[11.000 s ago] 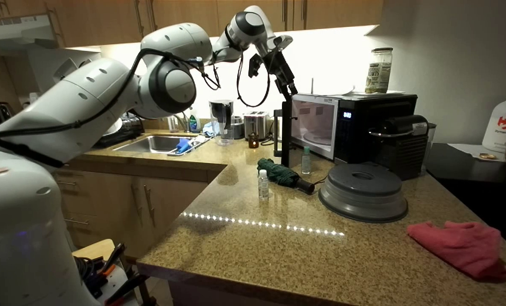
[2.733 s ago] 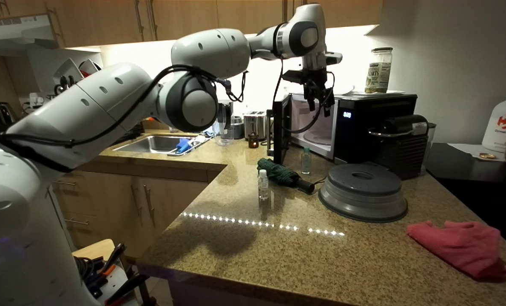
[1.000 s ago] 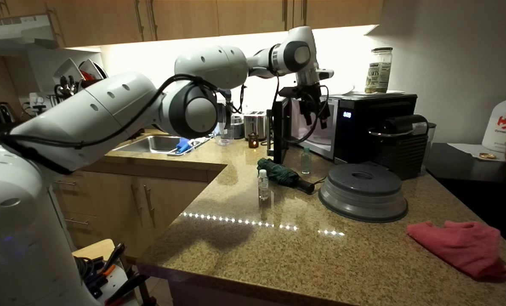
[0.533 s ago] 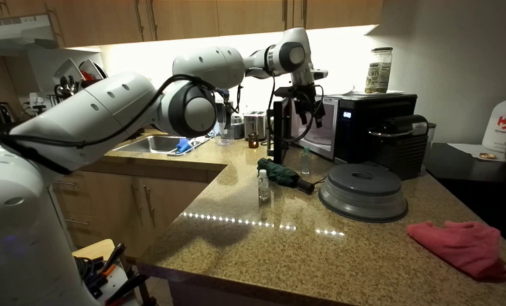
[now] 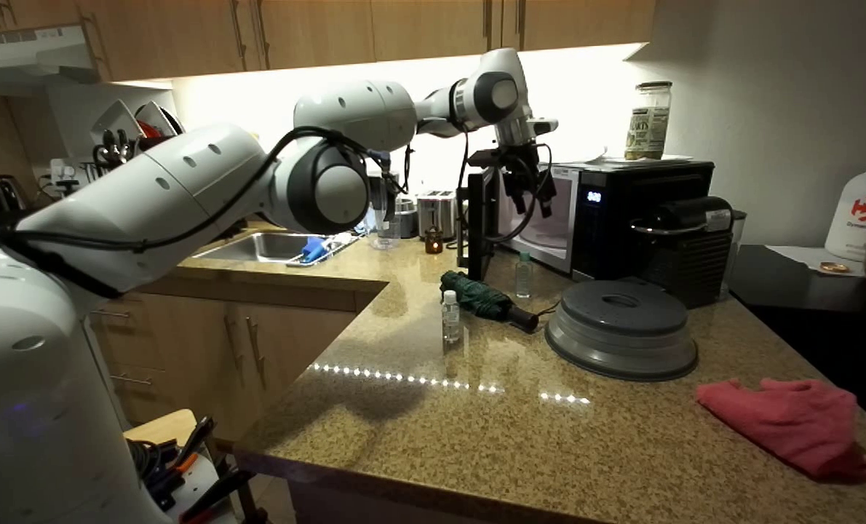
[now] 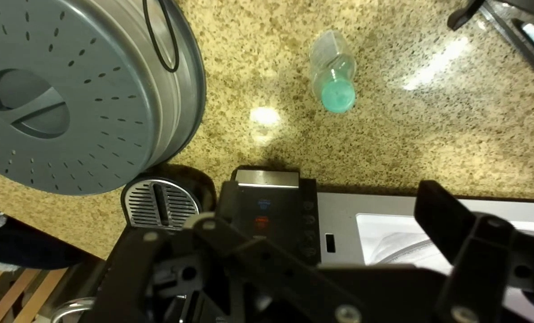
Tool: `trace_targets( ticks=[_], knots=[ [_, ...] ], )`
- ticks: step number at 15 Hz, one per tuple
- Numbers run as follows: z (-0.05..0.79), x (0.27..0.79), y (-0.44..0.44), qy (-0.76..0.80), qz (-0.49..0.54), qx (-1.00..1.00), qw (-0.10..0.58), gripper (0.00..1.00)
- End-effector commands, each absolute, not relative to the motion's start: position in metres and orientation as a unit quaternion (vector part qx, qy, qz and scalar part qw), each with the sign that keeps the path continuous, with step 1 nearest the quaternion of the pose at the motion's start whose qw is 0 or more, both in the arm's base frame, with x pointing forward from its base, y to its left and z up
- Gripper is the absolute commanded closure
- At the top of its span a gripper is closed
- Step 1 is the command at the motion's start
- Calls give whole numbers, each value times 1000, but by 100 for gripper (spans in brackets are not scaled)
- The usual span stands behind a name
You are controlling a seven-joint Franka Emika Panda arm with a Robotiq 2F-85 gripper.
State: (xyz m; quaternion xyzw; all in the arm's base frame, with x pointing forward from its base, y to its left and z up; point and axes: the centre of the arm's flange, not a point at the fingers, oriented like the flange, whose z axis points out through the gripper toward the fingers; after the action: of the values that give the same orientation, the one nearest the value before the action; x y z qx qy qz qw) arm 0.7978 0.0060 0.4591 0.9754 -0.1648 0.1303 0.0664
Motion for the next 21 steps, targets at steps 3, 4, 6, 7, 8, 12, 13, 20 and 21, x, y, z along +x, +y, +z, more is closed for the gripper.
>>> trace_targets(
  ticks=[3, 4, 6, 7, 8, 12, 13, 20, 21],
  knots=[
    [461, 804, 17, -150, 131, 976, 91, 0],
    [461, 804, 19, -149, 131, 976, 92, 0],
    [461, 804, 21, -146, 131, 976, 95, 0],
    [460, 804, 23, -145, 131, 976, 96, 0],
    [460, 804, 24, -145, 131, 976, 98, 0],
    [458, 804, 30, -141, 134, 975, 111, 0],
    [458, 803, 32, -138, 134, 974, 116, 0],
    [455, 802, 53, -119, 138, 974, 133, 0],
    [455, 802, 56, -117, 138, 974, 133, 0]
  ],
)
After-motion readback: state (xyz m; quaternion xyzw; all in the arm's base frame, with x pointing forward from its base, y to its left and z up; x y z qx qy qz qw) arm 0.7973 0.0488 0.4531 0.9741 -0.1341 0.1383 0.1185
